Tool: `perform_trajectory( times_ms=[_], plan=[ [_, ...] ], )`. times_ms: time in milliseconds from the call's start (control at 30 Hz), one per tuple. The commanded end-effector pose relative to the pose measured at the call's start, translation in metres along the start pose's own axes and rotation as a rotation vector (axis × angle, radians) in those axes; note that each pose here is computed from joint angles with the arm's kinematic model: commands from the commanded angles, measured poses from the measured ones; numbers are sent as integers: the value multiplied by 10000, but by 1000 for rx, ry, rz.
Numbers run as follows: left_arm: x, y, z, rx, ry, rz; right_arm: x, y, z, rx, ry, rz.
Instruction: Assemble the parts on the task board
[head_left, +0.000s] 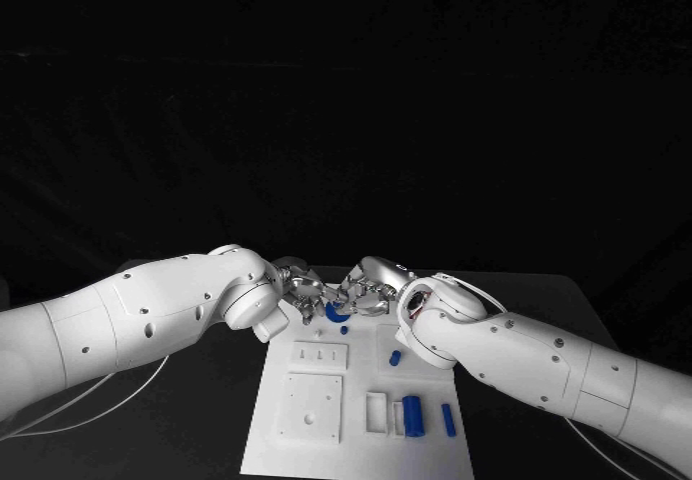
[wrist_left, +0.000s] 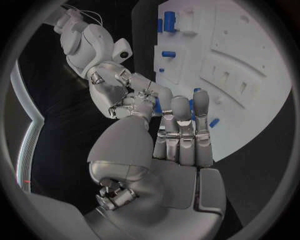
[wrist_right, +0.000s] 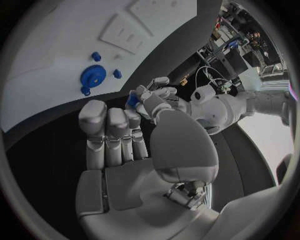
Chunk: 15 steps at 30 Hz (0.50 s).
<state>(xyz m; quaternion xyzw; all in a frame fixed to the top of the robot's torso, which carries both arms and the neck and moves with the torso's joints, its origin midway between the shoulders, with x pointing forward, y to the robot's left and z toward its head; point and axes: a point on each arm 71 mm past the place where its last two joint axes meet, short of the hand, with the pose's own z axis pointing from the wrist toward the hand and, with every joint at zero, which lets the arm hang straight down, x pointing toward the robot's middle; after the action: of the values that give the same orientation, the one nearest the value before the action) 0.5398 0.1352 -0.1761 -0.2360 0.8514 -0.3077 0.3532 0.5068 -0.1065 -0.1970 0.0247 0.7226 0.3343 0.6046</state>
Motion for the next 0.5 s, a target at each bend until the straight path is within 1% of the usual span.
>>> perform_trajectory(
  times_ms=[33, 300, 500],
  plan=[
    [6, -14, -6, 9, 12, -15, 27, -3, -2, -2, 22, -12],
    [17, -11, -8, 2, 22, -22, 42, -24, -5, 4, 24, -11],
    [28, -16, -7, -1, 25, -27, 45, -58, -13, 7, 13, -5]
  ],
)
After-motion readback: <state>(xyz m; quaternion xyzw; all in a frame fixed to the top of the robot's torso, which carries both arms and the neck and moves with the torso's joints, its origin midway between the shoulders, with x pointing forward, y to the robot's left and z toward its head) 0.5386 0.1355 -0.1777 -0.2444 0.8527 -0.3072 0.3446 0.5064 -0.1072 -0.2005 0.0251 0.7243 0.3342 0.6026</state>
